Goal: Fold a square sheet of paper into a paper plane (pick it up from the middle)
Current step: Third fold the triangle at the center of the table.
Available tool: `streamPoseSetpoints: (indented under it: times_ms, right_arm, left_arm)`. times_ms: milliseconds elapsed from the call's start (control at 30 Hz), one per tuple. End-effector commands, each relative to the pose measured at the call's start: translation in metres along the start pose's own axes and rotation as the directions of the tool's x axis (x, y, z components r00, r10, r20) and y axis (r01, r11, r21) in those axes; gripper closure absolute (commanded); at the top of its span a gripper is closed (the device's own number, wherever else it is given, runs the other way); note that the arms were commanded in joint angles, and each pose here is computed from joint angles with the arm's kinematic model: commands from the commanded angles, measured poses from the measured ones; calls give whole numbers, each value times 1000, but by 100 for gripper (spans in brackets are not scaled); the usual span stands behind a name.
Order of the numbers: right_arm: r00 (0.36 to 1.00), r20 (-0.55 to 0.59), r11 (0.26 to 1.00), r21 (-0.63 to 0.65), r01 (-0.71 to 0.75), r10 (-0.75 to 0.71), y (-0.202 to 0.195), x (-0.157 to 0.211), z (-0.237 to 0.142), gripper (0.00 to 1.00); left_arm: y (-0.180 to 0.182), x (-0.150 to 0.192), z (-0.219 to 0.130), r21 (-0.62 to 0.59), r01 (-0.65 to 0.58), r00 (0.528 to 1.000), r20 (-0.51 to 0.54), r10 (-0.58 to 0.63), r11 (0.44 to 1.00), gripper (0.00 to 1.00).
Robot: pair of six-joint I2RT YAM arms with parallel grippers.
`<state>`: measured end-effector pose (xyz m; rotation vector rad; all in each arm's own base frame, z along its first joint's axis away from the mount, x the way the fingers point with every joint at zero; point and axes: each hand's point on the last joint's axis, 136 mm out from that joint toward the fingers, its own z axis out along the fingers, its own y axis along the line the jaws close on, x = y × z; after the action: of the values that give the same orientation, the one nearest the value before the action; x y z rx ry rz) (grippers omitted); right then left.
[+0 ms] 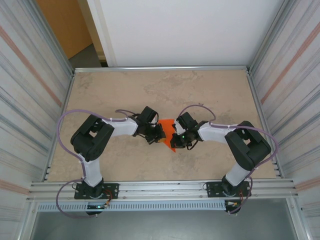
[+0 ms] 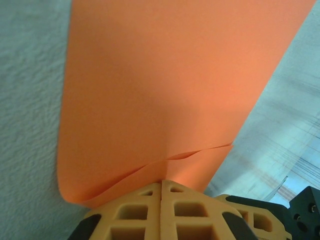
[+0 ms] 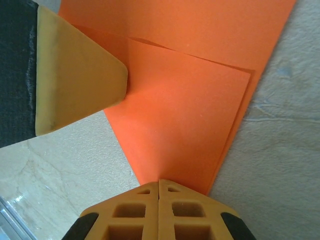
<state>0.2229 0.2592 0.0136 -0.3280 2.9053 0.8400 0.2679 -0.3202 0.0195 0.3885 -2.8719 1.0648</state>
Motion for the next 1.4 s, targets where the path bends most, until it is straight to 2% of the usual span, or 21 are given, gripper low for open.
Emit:
streamPoseSetpoints:
  times_ms: [0, 100, 267, 633, 900, 1100, 1367]
  right_arm:
    - [997, -50, 992, 111, -59, 65, -28, 16, 10, 100]
    - [996, -58, 989, 131, -65, 73, -33, 20, 9, 100]
    - [995, -65, 988, 140, -68, 78, -35, 23, 9, 100]
    - [993, -86, 988, 139, -74, 86, -36, 28, 10, 100]
    - [991, -99, 986, 149, -79, 94, -39, 32, 11, 100]
    - [986, -121, 976, 200, -88, 114, -50, 41, 12, 100]
    - [977, -156, 953, 287, -93, 143, -72, 60, 11, 100]
  left_arm:
    - [4, -4, -9, 7, -43, 998, 45, 42, 999, 96]
    - [-17, 0, -18, 92, -151, 987, 74, 145, 984, 95]
    - [-22, 18, -21, 123, -275, 960, 92, 265, 954, 93]
    - [-25, 31, 4, 167, -305, 952, 46, 301, 938, 94]
    - [-2, 29, 14, 95, -268, 963, 41, 266, 959, 95]
    - [20, 19, 15, 19, -229, 972, 60, 228, 973, 95]
    - [40, -2, 6, -26, -212, 974, 73, 213, 977, 95]
